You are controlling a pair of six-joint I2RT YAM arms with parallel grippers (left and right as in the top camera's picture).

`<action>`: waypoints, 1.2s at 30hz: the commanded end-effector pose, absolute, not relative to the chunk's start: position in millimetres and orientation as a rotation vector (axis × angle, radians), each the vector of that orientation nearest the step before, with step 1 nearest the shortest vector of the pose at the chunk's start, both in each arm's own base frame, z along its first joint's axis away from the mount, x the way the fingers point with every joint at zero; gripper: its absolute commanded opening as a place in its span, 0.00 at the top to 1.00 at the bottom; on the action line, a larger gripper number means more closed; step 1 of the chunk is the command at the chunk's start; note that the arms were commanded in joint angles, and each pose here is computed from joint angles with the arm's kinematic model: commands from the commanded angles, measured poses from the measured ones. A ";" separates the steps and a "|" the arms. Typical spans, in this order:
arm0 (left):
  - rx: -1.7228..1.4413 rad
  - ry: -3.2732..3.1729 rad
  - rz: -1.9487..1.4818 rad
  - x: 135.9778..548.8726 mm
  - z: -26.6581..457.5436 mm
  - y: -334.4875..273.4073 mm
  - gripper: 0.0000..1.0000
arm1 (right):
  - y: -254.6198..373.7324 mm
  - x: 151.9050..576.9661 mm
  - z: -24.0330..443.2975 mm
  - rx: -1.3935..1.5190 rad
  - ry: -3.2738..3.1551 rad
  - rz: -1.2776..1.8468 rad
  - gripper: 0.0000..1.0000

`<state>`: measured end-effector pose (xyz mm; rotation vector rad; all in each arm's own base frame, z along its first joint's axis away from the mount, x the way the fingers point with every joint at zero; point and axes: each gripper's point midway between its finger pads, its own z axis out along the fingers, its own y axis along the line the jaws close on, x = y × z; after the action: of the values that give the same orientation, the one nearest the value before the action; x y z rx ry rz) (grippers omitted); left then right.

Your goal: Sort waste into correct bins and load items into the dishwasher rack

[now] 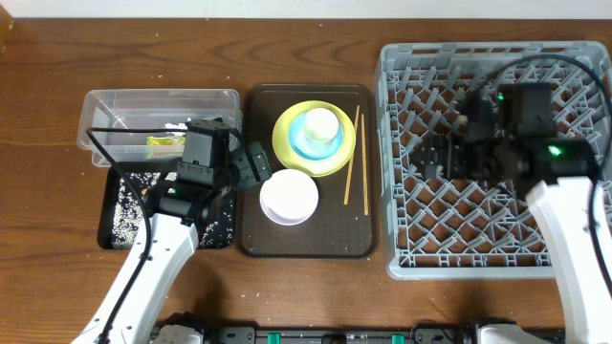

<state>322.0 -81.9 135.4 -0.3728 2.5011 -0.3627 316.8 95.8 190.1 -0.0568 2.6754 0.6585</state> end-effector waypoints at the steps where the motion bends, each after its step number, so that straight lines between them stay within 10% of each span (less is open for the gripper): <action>1: -0.389 2.477 -0.315 327.3 140.4 -74.3 0.04 | 140.3 315.4 203.5 -0.164 2.620 0.953 0.25; 11: -0.443 2.477 -0.282 326.7 139.1 -59.5 0.03 | 226.8 310.4 165.6 -0.566 2.617 0.691 0.77; 36: -0.708 2.434 -0.211 309.9 146.4 1.1 0.03 | 374.0 238.8 32.6 -1.214 2.512 0.405 0.56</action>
<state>307.1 -2.0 140.6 -0.7010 2.4516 -0.2218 231.5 371.1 32.9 -1.1974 2.5593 0.4860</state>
